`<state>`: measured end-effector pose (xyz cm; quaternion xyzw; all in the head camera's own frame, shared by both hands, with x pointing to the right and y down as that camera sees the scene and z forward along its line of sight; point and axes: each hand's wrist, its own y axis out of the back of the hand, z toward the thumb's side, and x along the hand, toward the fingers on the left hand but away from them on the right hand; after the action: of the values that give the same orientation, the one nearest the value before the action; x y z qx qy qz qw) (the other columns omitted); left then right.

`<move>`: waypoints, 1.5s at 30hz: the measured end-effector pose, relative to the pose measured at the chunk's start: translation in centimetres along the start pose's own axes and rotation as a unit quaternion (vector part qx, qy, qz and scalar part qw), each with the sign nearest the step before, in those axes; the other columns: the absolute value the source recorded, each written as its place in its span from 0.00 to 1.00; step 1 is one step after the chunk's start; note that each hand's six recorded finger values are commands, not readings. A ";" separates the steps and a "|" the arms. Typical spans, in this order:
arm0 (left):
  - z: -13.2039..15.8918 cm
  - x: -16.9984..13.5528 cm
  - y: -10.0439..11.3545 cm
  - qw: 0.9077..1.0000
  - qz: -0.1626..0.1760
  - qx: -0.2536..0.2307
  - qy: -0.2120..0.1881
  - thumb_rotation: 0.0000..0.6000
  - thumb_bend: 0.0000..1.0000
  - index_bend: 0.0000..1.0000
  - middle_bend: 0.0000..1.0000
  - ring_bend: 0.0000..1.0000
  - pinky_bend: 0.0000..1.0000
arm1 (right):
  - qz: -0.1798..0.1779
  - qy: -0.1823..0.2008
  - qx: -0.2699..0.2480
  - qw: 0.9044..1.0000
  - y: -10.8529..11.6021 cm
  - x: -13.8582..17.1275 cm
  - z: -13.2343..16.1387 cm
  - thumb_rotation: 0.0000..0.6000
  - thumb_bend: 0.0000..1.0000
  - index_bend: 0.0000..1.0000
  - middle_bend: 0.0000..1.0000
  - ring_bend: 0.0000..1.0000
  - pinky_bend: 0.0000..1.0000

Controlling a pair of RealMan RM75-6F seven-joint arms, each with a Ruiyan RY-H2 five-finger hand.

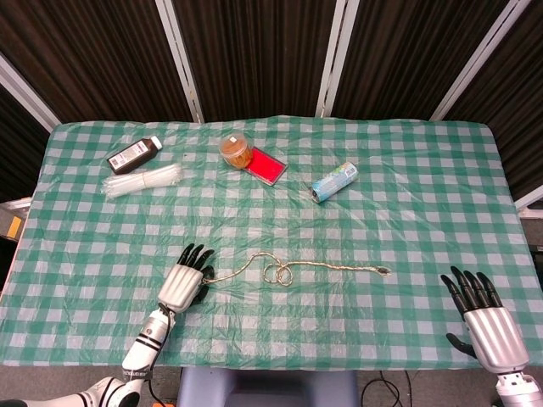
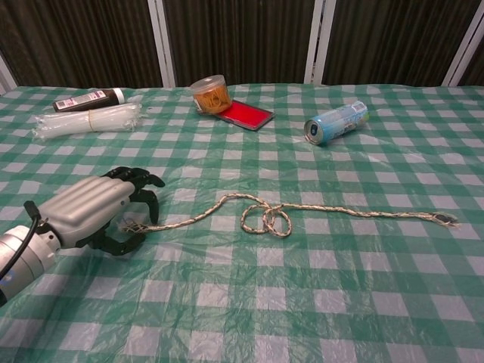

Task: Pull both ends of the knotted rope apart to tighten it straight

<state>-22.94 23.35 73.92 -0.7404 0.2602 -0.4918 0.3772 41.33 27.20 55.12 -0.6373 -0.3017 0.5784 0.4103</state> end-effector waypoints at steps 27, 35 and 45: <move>-0.6 0.1 0.5 1.000 0.011 -0.005 0.003 1.00 0.42 0.64 0.15 0.03 0.05 | 0.008 0.022 0.008 1.000 -0.9 -1.1 1.1 1.00 0.17 0.00 0.00 0.00 0.00; -1.1 -0.6 0.8 1.000 0.012 -0.005 0.002 1.00 0.42 0.64 0.15 0.03 0.05 | 0.029 0.069 0.038 0.996 -1.9 -5.9 3.5 1.00 0.24 0.29 0.00 0.00 0.00; -1.8 -0.9 1.1 1.000 0.010 -0.008 0.009 1.00 0.41 0.64 0.15 0.03 0.05 | 0.053 0.110 0.094 0.988 -4.5 -13.7 8.7 1.00 0.32 0.47 0.00 0.00 0.00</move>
<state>-24.96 22.82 72.95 -0.7366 0.2746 -0.4924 0.3736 31.08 19.10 65.83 -0.6708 -0.1649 0.5515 0.4676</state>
